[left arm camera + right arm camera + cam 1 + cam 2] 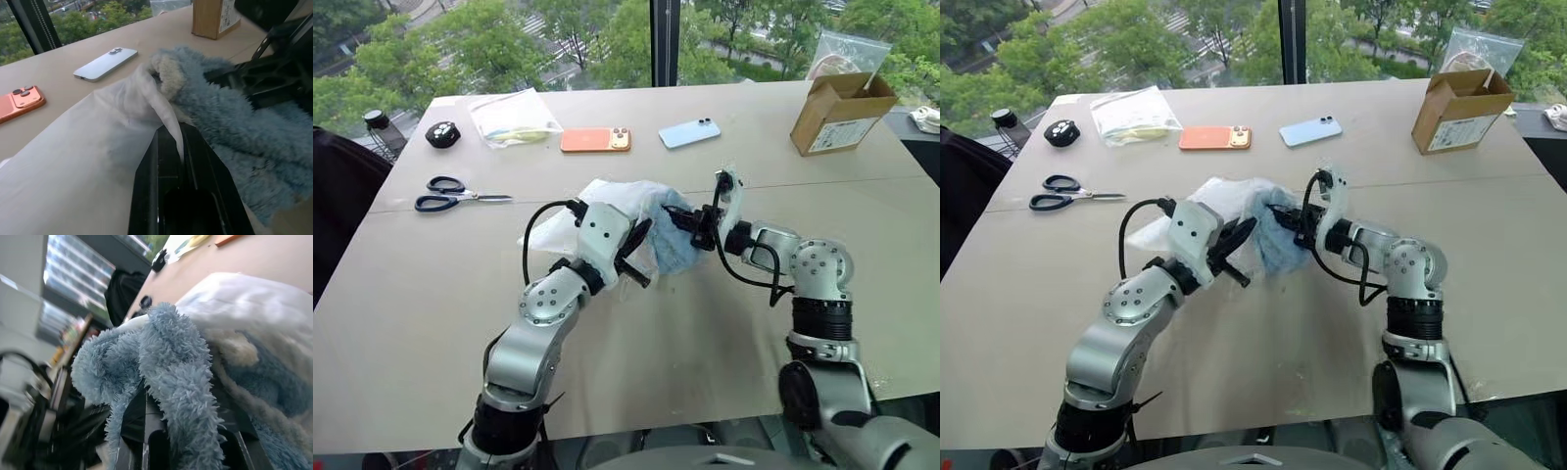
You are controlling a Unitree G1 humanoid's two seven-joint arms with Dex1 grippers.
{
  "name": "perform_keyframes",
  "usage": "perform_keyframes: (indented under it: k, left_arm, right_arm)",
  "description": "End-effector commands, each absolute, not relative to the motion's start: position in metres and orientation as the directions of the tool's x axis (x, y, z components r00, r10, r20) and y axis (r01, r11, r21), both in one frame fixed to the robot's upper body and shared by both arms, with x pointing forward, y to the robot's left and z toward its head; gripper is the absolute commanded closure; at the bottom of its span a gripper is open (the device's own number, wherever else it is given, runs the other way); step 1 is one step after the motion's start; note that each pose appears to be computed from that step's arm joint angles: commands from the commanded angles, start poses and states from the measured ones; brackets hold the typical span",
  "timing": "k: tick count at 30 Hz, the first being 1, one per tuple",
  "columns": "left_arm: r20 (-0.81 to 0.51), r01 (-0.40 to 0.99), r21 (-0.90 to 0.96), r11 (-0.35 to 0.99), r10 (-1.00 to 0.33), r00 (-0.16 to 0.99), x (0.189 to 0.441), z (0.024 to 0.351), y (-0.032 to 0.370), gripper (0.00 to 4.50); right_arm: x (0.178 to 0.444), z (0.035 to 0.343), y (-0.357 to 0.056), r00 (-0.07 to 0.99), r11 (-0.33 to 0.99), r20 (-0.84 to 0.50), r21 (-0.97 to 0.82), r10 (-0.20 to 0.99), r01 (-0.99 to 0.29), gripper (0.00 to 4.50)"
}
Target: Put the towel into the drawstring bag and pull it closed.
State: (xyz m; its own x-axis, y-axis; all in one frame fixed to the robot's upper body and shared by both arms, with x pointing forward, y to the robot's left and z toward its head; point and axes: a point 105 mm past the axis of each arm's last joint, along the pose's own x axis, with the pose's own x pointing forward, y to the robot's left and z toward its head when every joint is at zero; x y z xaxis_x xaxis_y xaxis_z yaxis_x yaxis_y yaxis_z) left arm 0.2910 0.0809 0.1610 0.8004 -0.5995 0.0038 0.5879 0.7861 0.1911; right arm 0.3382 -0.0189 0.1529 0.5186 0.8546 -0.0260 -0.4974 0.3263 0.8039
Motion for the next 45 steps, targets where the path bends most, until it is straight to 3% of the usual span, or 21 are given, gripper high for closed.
perform_keyframes:
  k: [1,7,11,14,15,18,21,22,25,28,32,37,39,41,42,45]
  left_arm:
    - [0.081,0.649,0.151,0.746,-0.664,0.744,0.279,0.178,0.066,4.50]
    - [0.100,0.680,0.128,0.722,-0.692,0.715,0.275,0.181,0.061,4.50]
    - [0.098,0.684,0.117,0.720,-0.694,0.713,0.275,0.180,0.062,4.50]
    - [0.098,0.687,0.112,0.718,-0.696,0.711,0.274,0.178,0.063,4.50]
    - [0.098,0.685,0.113,0.719,-0.694,0.713,0.274,0.178,0.063,4.50]
    - [0.106,0.678,0.115,0.726,-0.687,0.719,0.277,0.179,0.065,4.50]
    - [0.138,0.666,0.106,0.739,-0.674,0.726,0.282,0.186,0.069,4.50]
    - [0.147,0.665,0.101,0.740,-0.672,0.726,0.284,0.188,0.070,4.50]
    - [0.147,0.677,0.111,0.728,-0.685,0.713,0.285,0.190,0.075,4.50]
    - [0.139,0.731,0.115,0.672,-0.740,0.658,0.278,0.191,0.076,4.50]
    - [0.136,0.775,0.116,0.621,-0.783,0.607,0.274,0.194,0.079,4.50]
    - [0.127,0.788,0.126,0.603,-0.797,0.590,0.280,0.196,0.080,4.50]
    - [0.123,0.791,0.130,0.597,-0.802,0.585,0.281,0.196,0.078,4.50]
    - [0.117,0.799,0.130,0.587,-0.809,0.575,0.282,0.194,0.076,4.50]
    - [0.114,0.803,0.130,0.581,-0.814,0.570,0.281,0.193,0.074,4.50]
    - [0.112,0.818,0.111,0.565,-0.825,0.554,0.279,0.191,0.071,4.50]
  right_arm:
    - [0.338,0.164,-0.006,0.516,0.169,0.057,0.909,0.855,-0.380,4.50]
    - [0.323,0.175,0.024,0.410,-0.033,0.136,0.968,0.902,-0.249,4.50]
    - [0.329,0.192,0.026,0.464,-0.194,0.211,0.977,0.861,-0.085,4.50]
    - [0.331,0.199,0.022,0.491,-0.230,0.201,0.973,0.847,-0.003,4.50]
    - [0.330,0.203,0.022,0.491,-0.219,0.196,0.976,0.849,-0.009,4.50]
    - [0.328,0.211,0.014,0.513,-0.028,0.161,0.966,0.843,-0.258,4.50]
    - [0.327,0.192,0.004,0.540,0.322,0.027,0.778,0.841,-0.540,4.50]
    - [0.328,0.187,0.001,0.551,0.385,0.013,0.702,0.834,-0.599,4.50]
    - [0.331,0.179,-0.009,0.559,0.493,0.035,0.427,0.829,-0.758,4.50]
    - [0.328,0.168,-0.013,0.530,0.532,0.057,-0.027,0.846,-0.846,4.50]
    - [0.325,0.163,-0.012,0.485,0.477,0.095,-0.421,0.869,-0.772,4.50]
    - [0.315,0.173,-0.001,0.380,0.274,0.111,-0.871,0.918,-0.407,4.50]
    - [0.316,0.179,-0.001,0.371,0.284,0.144,-0.891,0.917,-0.355,4.50]
    - [0.349,0.202,-0.022,0.562,0.605,0.319,-0.658,0.763,-0.449,4.50]
    - [0.361,0.203,-0.033,0.629,0.686,0.336,-0.558,0.701,-0.467,4.50]
    - [0.317,0.185,-0.004,0.372,0.349,0.183,-0.822,0.910,-0.450,4.50]
